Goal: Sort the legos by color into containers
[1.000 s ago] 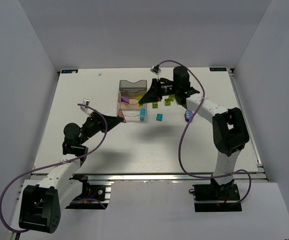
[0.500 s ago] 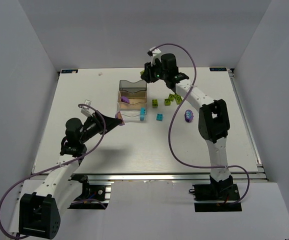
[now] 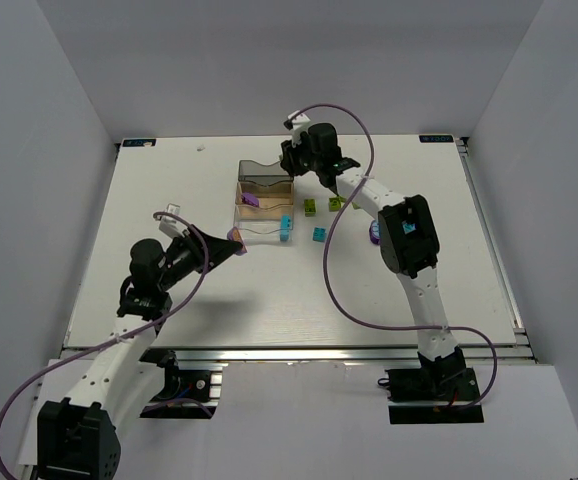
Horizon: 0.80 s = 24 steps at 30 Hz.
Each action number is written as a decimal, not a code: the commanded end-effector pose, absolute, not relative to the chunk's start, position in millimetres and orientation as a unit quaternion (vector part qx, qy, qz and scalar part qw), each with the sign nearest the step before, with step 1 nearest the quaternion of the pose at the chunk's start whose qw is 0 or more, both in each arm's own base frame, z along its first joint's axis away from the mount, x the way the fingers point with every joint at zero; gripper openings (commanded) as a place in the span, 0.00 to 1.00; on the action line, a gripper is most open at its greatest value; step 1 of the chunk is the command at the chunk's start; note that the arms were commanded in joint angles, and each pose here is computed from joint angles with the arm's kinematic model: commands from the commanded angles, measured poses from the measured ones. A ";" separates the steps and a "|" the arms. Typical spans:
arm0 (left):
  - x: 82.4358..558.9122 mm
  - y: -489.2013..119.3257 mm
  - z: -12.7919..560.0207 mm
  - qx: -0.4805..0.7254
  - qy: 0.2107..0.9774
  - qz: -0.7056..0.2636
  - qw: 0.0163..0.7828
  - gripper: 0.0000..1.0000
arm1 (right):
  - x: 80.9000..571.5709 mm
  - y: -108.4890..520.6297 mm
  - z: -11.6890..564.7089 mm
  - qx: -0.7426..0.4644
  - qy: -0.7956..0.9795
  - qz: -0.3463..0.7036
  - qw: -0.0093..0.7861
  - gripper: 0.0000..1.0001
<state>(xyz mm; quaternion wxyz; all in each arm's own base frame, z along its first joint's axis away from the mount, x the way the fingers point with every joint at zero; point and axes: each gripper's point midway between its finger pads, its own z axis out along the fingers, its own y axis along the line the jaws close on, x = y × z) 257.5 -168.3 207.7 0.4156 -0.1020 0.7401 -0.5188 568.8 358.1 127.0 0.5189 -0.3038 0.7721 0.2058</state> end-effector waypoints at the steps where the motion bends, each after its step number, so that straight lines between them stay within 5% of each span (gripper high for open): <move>1: 256.9 -164.8 218.3 -0.101 0.730 -0.517 0.435 0.00 | 580.1 375.6 176.8 -0.313 0.721 0.215 0.579 0.00; 5: 255.0 -163.6 214.8 -0.108 0.733 -0.515 0.432 0.00 | 576.4 384.2 165.3 -0.321 0.723 0.217 0.572 0.00; 15: 264.2 -162.2 221.5 -0.126 0.735 -0.511 0.428 0.00 | 576.5 385.1 142.8 -0.327 0.730 0.201 0.566 0.48; 24: 285.5 -162.0 216.4 -0.137 0.762 -0.483 0.408 0.00 | 565.0 383.4 177.1 -0.340 0.712 0.232 0.568 0.77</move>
